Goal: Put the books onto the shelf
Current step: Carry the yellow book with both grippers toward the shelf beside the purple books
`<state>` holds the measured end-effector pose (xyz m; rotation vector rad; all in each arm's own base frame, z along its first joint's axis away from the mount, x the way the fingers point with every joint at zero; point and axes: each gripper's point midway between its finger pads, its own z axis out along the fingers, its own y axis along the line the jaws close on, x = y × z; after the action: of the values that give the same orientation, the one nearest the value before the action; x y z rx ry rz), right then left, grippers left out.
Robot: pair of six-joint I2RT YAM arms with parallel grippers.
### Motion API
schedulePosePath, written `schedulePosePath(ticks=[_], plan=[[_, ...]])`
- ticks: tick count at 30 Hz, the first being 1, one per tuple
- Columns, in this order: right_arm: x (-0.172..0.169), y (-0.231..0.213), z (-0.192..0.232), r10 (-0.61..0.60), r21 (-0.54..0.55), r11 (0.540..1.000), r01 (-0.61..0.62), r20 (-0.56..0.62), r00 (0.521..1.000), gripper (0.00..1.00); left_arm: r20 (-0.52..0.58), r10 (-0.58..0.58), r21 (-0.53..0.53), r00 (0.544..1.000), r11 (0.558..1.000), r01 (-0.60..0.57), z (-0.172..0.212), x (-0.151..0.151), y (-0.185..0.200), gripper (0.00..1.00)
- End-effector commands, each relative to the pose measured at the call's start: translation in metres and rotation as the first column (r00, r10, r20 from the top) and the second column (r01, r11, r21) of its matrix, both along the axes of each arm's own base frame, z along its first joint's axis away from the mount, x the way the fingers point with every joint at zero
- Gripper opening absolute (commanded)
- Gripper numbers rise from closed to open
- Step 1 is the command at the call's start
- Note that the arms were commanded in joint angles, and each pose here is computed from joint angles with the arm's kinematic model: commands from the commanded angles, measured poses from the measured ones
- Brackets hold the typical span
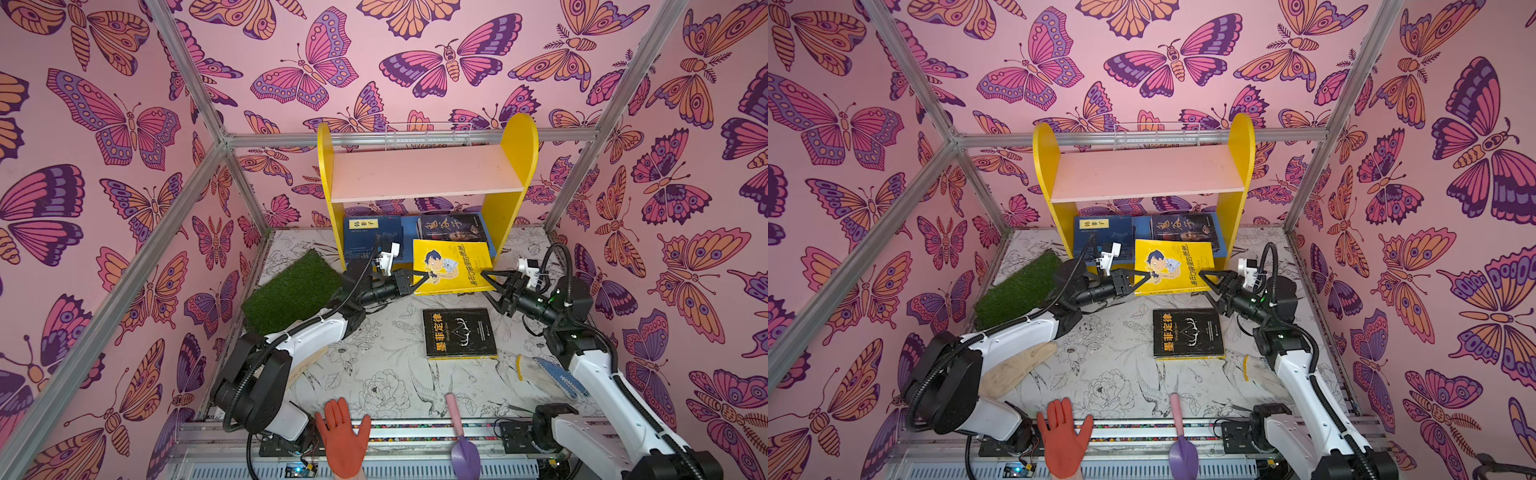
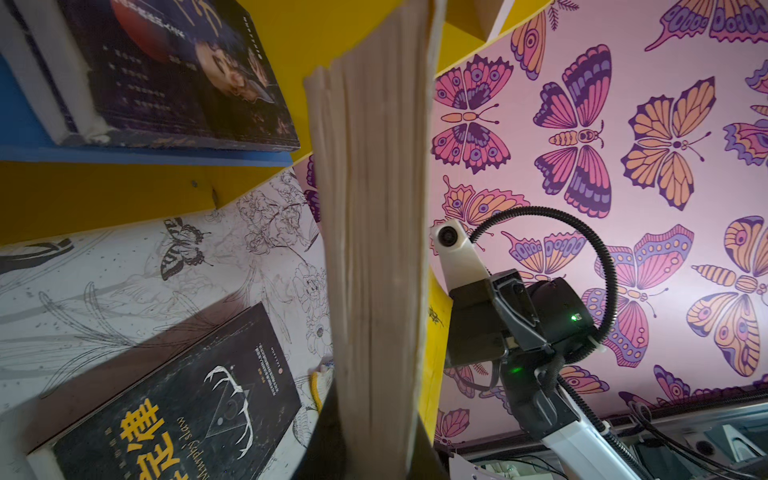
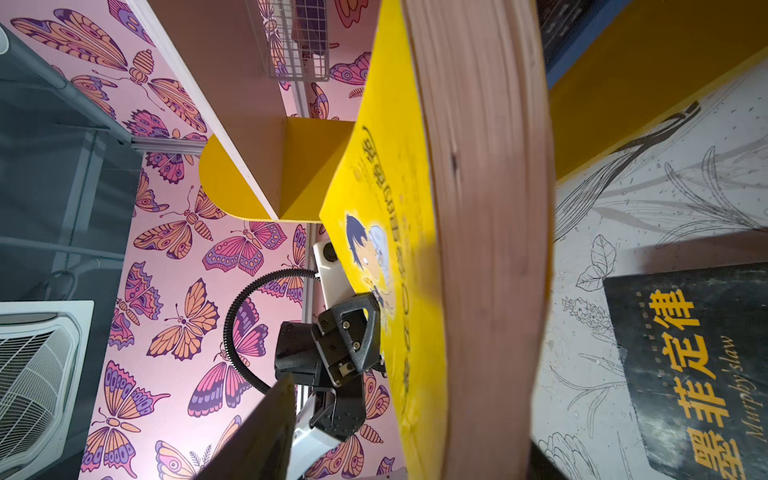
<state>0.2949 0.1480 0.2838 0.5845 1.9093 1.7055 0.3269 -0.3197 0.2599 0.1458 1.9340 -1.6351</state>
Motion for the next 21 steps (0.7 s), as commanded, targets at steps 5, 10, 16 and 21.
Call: schedulePosePath(ticks=[5, 10, 16, 21], plan=[[0.008, -0.012, 0.019, -0.087, -0.047, 0.995, 0.09, 0.055, 0.995, 0.58, 0.094, 0.031, 0.014, 0.995, 0.999, -0.033, 0.008, -0.002, 0.008, 0.0], [0.012, -0.014, 0.008, -0.084, -0.13, 0.988, 0.088, 0.034, 0.996, 0.36, 0.098, -0.002, 0.056, 0.995, 0.998, -0.004, 0.001, -0.013, 0.01, 0.0], [0.013, -0.011, 0.001, -0.052, -0.171, 0.984, 0.057, 0.033, 0.998, 0.04, 0.101, -0.026, 0.111, 0.995, 0.994, 0.014, -0.005, -0.021, 0.013, 0.0], [0.008, -0.015, -0.011, -0.045, -0.301, 0.952, 0.048, 0.015, 0.999, 0.0, 0.143, -0.03, 0.163, 0.989, 0.987, 0.007, 0.002, -0.025, 0.009, 0.0]])
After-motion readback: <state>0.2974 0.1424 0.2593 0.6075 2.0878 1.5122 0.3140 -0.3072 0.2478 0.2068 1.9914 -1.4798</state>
